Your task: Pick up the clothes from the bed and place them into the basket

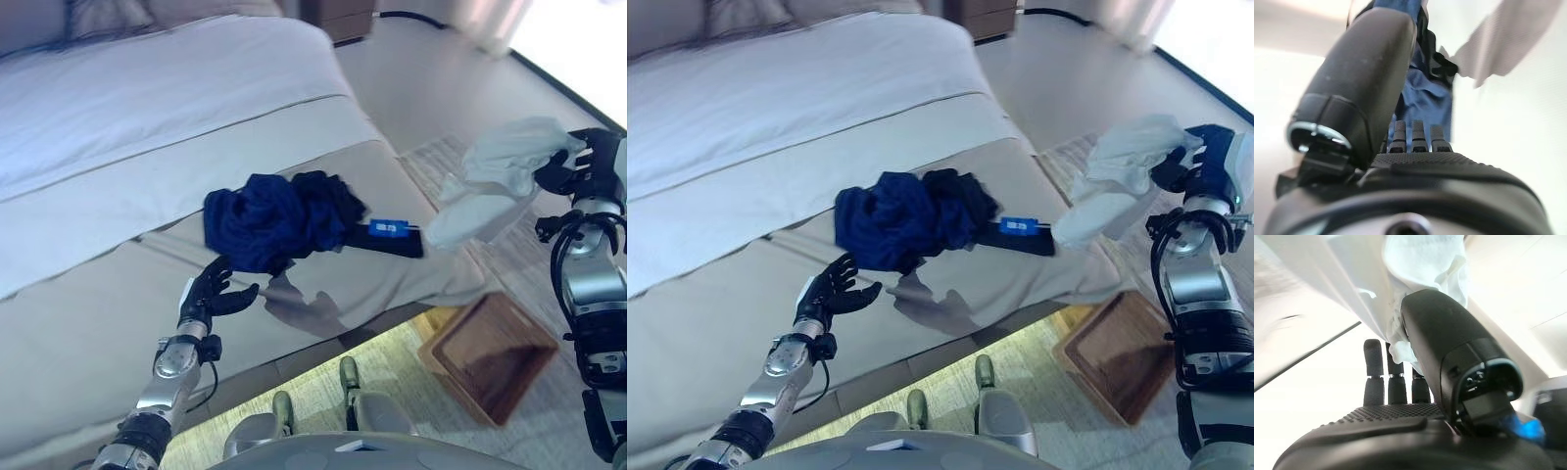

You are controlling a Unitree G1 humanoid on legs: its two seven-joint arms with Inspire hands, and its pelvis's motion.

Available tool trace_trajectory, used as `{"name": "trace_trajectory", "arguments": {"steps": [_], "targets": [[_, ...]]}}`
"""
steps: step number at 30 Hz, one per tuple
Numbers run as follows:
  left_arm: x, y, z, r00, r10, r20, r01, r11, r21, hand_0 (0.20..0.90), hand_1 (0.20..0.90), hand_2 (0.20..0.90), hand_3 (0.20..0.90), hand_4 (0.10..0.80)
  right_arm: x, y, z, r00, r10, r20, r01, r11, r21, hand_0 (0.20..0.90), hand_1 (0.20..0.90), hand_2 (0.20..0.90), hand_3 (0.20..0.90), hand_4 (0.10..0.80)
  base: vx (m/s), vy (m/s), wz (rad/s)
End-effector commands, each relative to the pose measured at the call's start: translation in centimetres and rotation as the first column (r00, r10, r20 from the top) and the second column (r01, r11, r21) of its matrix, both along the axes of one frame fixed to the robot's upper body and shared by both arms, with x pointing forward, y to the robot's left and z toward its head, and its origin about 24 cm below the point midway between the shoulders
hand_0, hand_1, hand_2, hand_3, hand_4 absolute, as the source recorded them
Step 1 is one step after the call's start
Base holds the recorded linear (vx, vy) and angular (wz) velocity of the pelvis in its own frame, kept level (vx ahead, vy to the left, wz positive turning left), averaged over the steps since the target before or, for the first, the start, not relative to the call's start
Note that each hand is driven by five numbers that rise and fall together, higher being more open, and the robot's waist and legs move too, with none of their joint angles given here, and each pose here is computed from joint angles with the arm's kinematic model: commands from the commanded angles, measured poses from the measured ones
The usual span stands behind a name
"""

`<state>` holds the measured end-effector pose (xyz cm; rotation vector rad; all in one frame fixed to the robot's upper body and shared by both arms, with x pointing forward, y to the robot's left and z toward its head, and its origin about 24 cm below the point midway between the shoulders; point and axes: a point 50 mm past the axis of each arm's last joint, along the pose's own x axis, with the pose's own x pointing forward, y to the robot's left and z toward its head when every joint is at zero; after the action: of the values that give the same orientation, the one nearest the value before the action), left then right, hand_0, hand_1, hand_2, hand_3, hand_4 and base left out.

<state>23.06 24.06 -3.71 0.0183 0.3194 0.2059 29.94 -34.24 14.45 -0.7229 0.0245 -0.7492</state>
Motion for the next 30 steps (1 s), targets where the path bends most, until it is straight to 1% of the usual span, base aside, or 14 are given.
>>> {"name": "trace_trajectory", "arguments": {"steps": [1, 4, 6, 10, 13, 17, 20, 21, 22, 23, 24, 27, 30], "targets": [[1.5, 0.7, 3.4, 0.982, 0.043, 0.186, -0.040, 0.999, -0.025, 0.900, 0.900, 0.900, 0.900, 0.800, 0.3, 0.5, 7.7, 0.947, 0.061, 0.314, -0.012, 0.988, -0.153, 0.300, 0.300, 0.300, 0.200, 0.100, -0.121, -0.206, -1.04], [2.0, 0.0, 3.3, 0.978, 0.097, 0.187, -0.084, 0.993, -0.077, 0.900, 0.900, 0.900, 0.900, 0.800, 0.7, 0.5, 7.3, 0.946, 0.052, 0.320, -0.007, 0.990, -0.140, 0.300, 0.300, 0.300, 0.200, 0.100, -0.083, -0.180, -0.64], [2.1, -0.8, 2.9, 0.979, 0.111, 0.172, -0.094, 0.990, -0.106, 0.900, 0.900, 0.900, 0.900, 0.800, 0.4, -0.3, 7.6, 0.955, 0.024, 0.297, 0.018, 0.990, -0.138, 0.300, 0.300, 0.300, 0.200, 0.100, -0.027, -0.138, -0.25], [1.2, -1.7, 1.8, 0.988, 0.070, 0.141, -0.056, 0.993, -0.100, 0.900, 0.900, 0.900, 0.900, 0.800, -0.5, -1.4, 6.7, 0.968, 0.001, 0.252, 0.026, 0.994, -0.103, 0.300, 0.300, 0.300, 0.200, 0.100, 0.002, -0.122, -0.10], [0.8, -1.7, 1.3, 0.992, 0.038, 0.120, -0.027, 0.996, -0.088, 0.900, 0.900, 0.900, 0.900, 0.800, -0.7, -1.7, 5.8, 0.978, 0.000, 0.211, 0.020, 0.996, -0.091, 0.300, 0.300, 0.300, 0.200, 0.100, 0.024, -0.130, -0.08], [0.3, -1.8, 0.8, 0.993, -0.062, 0.097, 0.067, 0.996, -0.057, 0.900, 0.900, 0.900, 0.900, 0.800, -0.8, -2.5, 4.0, 0.992, -0.039, 0.119, 0.045, 0.998, -0.052, 0.300, 0.300, 0.300, 0.200, 0.100, 0.036, -0.133, -0.01], [0.5, -2.0, 1.5, 0.984, -0.128, 0.124, 0.133, 0.991, -0.030, 0.900, 0.900, 0.900, 0.900, 0.800, -1.0, -3.2, 2.9, 0.995, -0.070, 0.076, 0.072, 0.997, -0.018, 0.300, 0.300, 0.300, 0.200, 0.100, 0.008, -0.094, 0.01], [0.9, -2.4, 2.1, 0.973, -0.177, 0.149, 0.178, 0.984, 0.001, 0.900, 0.900, 0.900, 0.900, 0.800, -1.0, -3.3, 2.4, 0.996, -0.071, 0.056, 0.072, 0.997, -0.003, 0.300, 0.300, 0.300, 0.200, 0.100, -0.023, -0.130, 0.01], [1.3, -2.7, 2.7, 0.959, -0.222, 0.175, 0.222, 0.975, 0.019, 0.900, 0.900, 0.900, 0.900, 0.800, -0.8, -3.2, 1.9, 0.998, -0.053, 0.036, 0.052, 0.998, 0.027, 0.300, 0.300, 0.300, 0.200, 0.100, -0.025, -0.097, 0.00], [1.3, -2.7, 2.8, 0.958, -0.227, 0.176, 0.227, 0.974, 0.021, 0.900, 0.900, 0.900, 0.900, 0.800, -0.8, -3.2, 1.8, 0.998, -0.049, 0.034, 0.048, 0.998, 0.031, 0.300, 0.300, 0.300, 0.200, 0.100, -0.027, -0.080, 0.00], [1.6, -3.0, 3.3, 0.946, -0.266, 0.188, 0.264, 0.964, 0.032, 0.900, 0.900, 0.900, 0.900, 0.800, -0.5, -2.7, 1.2, 1.000, 0.004, 0.015, -0.005, 0.998, 0.065, 0.300, 0.300, 0.300, 0.200, 0.100, -0.010, -0.038, -0.01], [2.0, -3.2, 3.6, 0.935, -0.301, 0.187, 0.301, 0.953, 0.027, 0.900, 0.900, 0.900, 0.900, 0.800, 0.0, -1.9, 0.3, 0.997, 0.075, -0.024, -0.073, 0.995, 0.066, 0.300, 0.300, 0.300, 0.200, 0.100, 0.003, -0.071, -0.03], [2.3, -3.5, 3.7, 0.929, -0.316, 0.192, 0.317, 0.948, 0.028, 0.900, 0.900, 0.900, 0.900, 0.800, 0.2, -1.8, 0.1, 0.995, 0.088, -0.056, -0.085, 0.995, 0.043, 0.300, 0.300, 0.300, 0.200, 0.100, -0.001, -0.060, -0.11]]}}
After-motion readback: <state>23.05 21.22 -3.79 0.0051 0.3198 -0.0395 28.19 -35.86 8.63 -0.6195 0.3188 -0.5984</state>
